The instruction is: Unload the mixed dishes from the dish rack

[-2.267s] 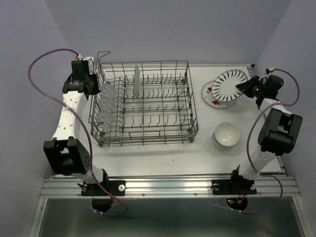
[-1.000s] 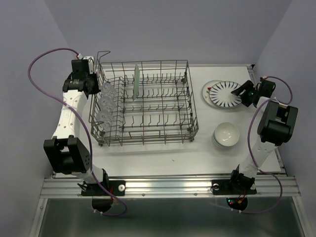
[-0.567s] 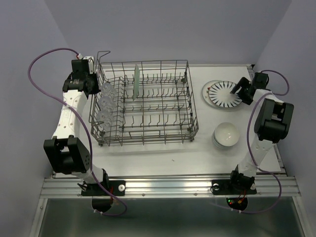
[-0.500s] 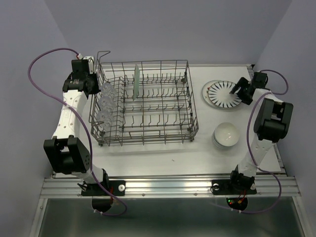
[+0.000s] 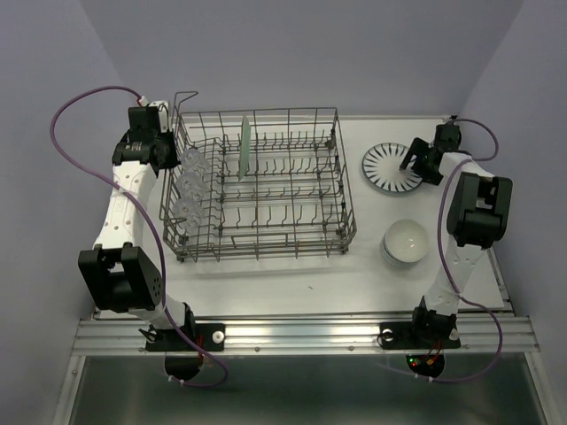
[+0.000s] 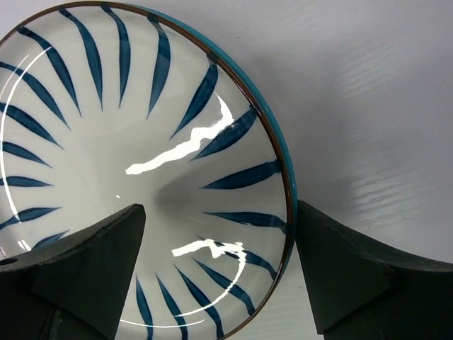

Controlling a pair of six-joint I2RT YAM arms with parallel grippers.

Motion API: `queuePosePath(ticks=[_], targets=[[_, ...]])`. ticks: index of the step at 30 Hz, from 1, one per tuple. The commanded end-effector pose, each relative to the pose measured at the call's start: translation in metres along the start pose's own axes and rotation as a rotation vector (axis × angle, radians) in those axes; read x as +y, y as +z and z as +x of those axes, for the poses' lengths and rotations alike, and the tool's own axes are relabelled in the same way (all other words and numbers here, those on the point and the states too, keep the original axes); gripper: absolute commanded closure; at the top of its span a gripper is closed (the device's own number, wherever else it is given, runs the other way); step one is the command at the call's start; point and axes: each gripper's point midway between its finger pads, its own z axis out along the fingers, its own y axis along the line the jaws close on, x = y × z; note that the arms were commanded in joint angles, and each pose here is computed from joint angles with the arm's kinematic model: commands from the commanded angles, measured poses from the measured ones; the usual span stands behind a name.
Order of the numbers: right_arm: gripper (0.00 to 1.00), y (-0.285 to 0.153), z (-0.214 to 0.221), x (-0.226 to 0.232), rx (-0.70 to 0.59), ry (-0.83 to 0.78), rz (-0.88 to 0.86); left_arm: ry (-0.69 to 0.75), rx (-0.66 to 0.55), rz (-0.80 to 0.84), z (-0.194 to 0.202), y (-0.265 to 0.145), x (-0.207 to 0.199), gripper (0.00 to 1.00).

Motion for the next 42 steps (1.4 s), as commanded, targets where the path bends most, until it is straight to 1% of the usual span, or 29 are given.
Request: queuePosePath(ticks=[1,3,9,10,13,17,18,19,21,23,25,26,27,28,29,30,31,32,33,34,35,37,38,42], targets=[[0.09,-0.005,-0.015,0.012,-0.030,-0.052,0.004,-0.075,-0.062,-0.070,-0.018,0.005,0.015,1.00],[0.06,-0.004,-0.012,0.020,-0.026,-0.081,-0.005,-0.074,-0.059,-0.068,-0.018,0.006,0.015,1.00],[0.05,-0.009,-0.020,0.011,-0.059,-0.066,0.059,-0.076,-0.062,-0.065,-0.018,0.004,0.014,1.00],[0.05,-0.013,-0.025,0.006,-0.079,-0.063,0.093,-0.074,-0.066,-0.062,-0.020,0.003,0.014,1.00],[0.00,-0.027,-0.038,0.005,-0.126,-0.041,0.120,-0.077,-0.075,-0.054,-0.026,-0.002,0.012,1.00],[0.00,-0.055,-0.062,0.011,-0.200,-0.027,0.128,-0.092,-0.115,-0.054,-0.042,-0.016,0.013,0.99],[0.00,-0.062,-0.068,0.014,-0.217,-0.025,0.121,-0.094,-0.123,-0.057,-0.045,-0.019,0.013,0.84],[0.00,-0.076,-0.076,0.018,-0.245,-0.023,0.111,-0.103,-0.139,-0.064,-0.051,-0.027,0.016,0.79],[0.00,-0.091,-0.082,0.024,-0.270,-0.018,0.089,-0.106,-0.156,-0.059,-0.059,-0.038,0.015,0.64],[0.00,-0.112,-0.087,0.036,-0.291,-0.023,0.036,-0.113,-0.204,-0.052,-0.074,-0.055,0.015,0.42],[0.00,-0.124,-0.086,0.045,-0.291,-0.029,-0.012,-0.119,-0.254,-0.041,-0.089,-0.073,0.014,0.26],[0.00,-0.129,-0.080,0.057,-0.270,-0.040,-0.081,-0.128,-0.267,-0.036,-0.093,-0.079,0.014,0.20],[0.00,-0.142,-0.082,0.064,-0.283,-0.036,-0.114,-0.130,-0.285,-0.012,-0.099,-0.086,0.009,0.13],[0.00,-0.148,-0.077,0.078,-0.270,-0.049,-0.175,-0.132,-0.316,0.004,-0.109,-0.098,0.007,0.07],[0.00,-0.154,-0.075,0.082,-0.270,-0.052,-0.195,-0.136,-0.328,0.016,-0.112,-0.104,0.004,0.02],[0.00,-0.166,-0.067,0.100,-0.269,-0.072,-0.236,-0.140,-0.355,0.034,-0.120,-0.112,0.000,0.01],[0.00,-0.171,-0.066,0.101,-0.274,-0.077,-0.244,-0.133,-0.365,0.052,-0.122,-0.116,-0.006,0.01],[0.00,-0.177,-0.056,0.121,-0.268,-0.115,-0.280,-0.130,-0.376,0.088,-0.126,-0.120,-0.020,0.01],[0.00,-0.179,-0.046,0.130,-0.258,-0.133,-0.294,-0.128,-0.381,0.099,-0.128,-0.122,-0.026,0.01],[0.00,-0.191,-0.043,0.142,-0.273,-0.149,-0.325,-0.108,-0.390,0.138,-0.130,-0.126,-0.044,0.01],[0.00,-0.196,-0.029,0.161,-0.252,-0.165,-0.369,-0.084,-0.385,0.174,-0.128,-0.125,-0.068,0.01],[0.00,-0.201,-0.012,0.175,-0.232,-0.179,-0.399,-0.067,-0.386,0.214,-0.128,-0.124,-0.090,0.01],[0.00,-0.209,-0.004,0.190,-0.238,-0.190,-0.432,-0.055,-0.371,0.239,-0.124,-0.119,-0.108,0.01],[0.02,-0.211,0.031,0.218,-0.203,-0.228,-0.465,-0.036,-0.323,0.271,-0.112,-0.097,-0.143,0.01]])
